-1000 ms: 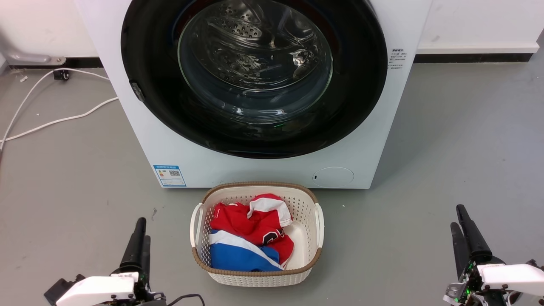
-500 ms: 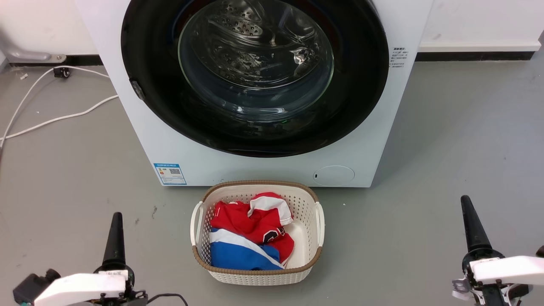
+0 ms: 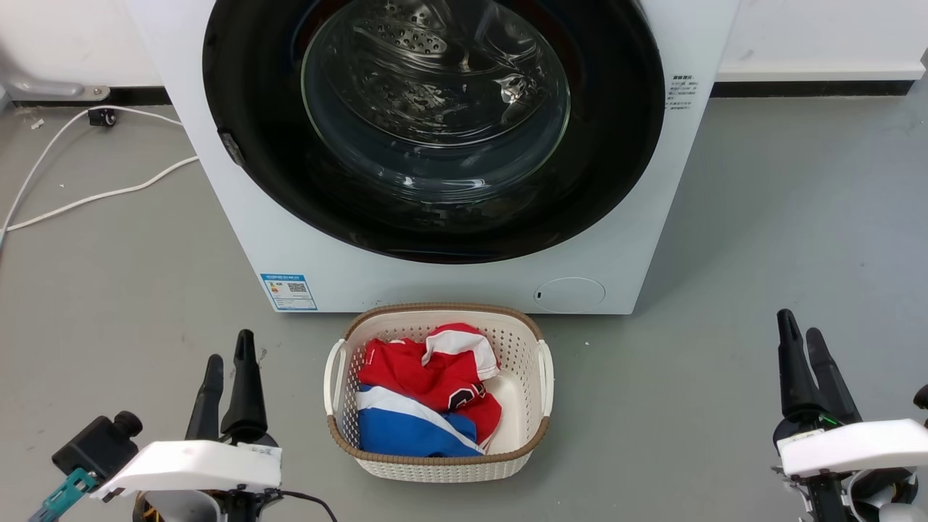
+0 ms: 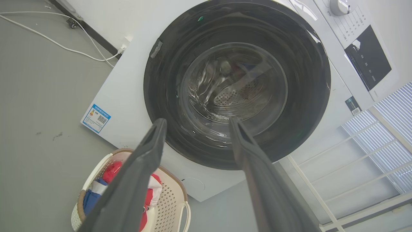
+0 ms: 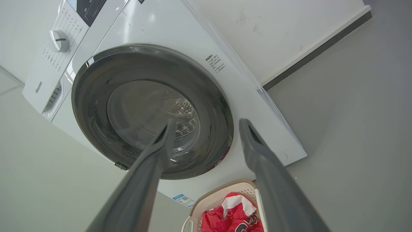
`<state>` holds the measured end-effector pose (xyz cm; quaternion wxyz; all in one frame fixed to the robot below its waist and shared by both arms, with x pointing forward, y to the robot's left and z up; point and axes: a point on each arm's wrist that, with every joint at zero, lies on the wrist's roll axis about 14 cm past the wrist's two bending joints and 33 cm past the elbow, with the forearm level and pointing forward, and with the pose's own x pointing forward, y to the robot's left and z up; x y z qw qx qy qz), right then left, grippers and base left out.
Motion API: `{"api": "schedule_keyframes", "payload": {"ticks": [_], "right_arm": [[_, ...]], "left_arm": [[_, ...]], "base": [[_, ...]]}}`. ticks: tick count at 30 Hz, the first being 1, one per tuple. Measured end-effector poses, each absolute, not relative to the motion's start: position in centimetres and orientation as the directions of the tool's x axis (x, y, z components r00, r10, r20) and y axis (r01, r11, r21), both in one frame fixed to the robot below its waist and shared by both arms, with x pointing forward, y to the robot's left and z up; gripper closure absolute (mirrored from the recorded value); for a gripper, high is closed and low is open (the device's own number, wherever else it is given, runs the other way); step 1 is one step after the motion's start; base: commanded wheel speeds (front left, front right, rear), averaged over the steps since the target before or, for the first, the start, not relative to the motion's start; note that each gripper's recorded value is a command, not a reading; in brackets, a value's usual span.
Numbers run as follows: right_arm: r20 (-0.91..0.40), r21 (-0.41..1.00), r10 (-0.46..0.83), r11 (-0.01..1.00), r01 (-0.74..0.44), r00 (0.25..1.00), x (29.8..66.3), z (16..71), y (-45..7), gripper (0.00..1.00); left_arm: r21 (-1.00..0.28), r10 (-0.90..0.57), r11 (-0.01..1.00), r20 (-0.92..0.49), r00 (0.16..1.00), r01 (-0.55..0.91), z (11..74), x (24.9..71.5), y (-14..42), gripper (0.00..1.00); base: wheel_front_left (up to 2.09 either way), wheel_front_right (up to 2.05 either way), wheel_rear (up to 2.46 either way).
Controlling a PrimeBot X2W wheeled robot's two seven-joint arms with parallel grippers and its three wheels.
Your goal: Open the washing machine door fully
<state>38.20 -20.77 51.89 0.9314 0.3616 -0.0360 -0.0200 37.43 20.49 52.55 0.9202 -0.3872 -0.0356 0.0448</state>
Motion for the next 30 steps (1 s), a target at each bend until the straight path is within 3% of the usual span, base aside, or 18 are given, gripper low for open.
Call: {"api": "schedule_keyframes", "payload": {"ticks": [13,30], "right_arm": [[0.106,0.506,-0.011,0.861,-0.044,0.994,38.1,53.2,-19.2,0.0],[0.165,0.306,0.043,0.947,-0.093,0.985,38.3,54.6,-17.8,0.0]], "left_arm": [[-0.509,0.033,0.86,0.132,0.991,0.04,55.3,37.6,17.4,0.0],[-0.221,-0.05,0.971,0.186,0.981,0.092,56.9,37.0,13.9,0.0]], "base": [[0.0,0.0,0.0],[0.0,0.0,0.0]]}}
